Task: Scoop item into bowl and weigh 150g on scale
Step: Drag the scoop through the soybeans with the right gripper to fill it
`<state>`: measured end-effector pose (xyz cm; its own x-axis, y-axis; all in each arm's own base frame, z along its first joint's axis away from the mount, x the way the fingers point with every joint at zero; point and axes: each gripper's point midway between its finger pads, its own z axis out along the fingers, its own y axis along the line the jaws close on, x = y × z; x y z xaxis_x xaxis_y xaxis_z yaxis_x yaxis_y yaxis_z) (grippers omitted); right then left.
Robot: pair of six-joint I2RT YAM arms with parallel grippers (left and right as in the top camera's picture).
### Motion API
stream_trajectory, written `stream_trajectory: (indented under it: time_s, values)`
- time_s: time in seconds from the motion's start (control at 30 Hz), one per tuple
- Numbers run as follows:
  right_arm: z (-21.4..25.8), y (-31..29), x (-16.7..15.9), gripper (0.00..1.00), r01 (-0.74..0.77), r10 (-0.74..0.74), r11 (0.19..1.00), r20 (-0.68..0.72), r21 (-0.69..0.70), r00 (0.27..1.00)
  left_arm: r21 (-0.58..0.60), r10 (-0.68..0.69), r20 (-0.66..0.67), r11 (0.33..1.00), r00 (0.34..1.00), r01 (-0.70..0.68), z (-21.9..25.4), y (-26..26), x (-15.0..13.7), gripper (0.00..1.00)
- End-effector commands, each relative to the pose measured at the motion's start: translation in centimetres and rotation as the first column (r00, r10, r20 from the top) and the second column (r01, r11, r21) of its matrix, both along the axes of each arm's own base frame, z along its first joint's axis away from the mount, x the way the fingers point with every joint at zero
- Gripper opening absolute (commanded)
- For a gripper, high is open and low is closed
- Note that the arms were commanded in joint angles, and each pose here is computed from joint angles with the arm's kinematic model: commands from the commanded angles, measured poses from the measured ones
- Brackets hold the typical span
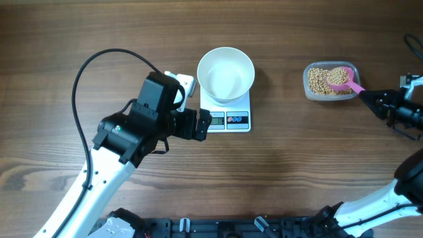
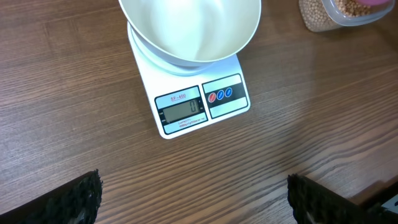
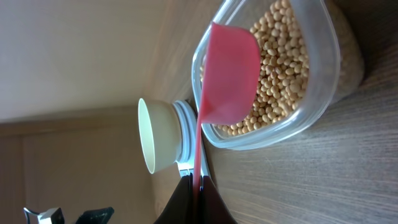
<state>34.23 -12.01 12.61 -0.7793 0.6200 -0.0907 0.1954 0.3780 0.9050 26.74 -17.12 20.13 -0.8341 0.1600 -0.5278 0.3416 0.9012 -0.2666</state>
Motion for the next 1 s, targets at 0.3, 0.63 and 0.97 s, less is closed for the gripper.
stream_trajectory:
  time_s: [0.3,0.63,0.97]
  values:
    - [1.8,1.4,-1.2,0.04,-0.040,0.030,0.996,0.108,0.084,0.994,-0.008,-0.009,-0.003,1.000,1.000,0.009,0.1,-0.3,0.0,1.00]
    - [2.6,1.8,-1.2,0.04,-0.040,0.024,0.993,0.142,0.113,0.990,-0.008,-0.009,-0.003,1.000,1.000,0.009,0.1,-0.3,0.0,1.00]
    - [4.2,3.9,-2.3,0.04,-0.090,0.064,0.982,0.159,0.164,0.985,-0.008,-0.009,-0.003,1.000,1.000,0.009,0.1,-0.3,0.0,1.00]
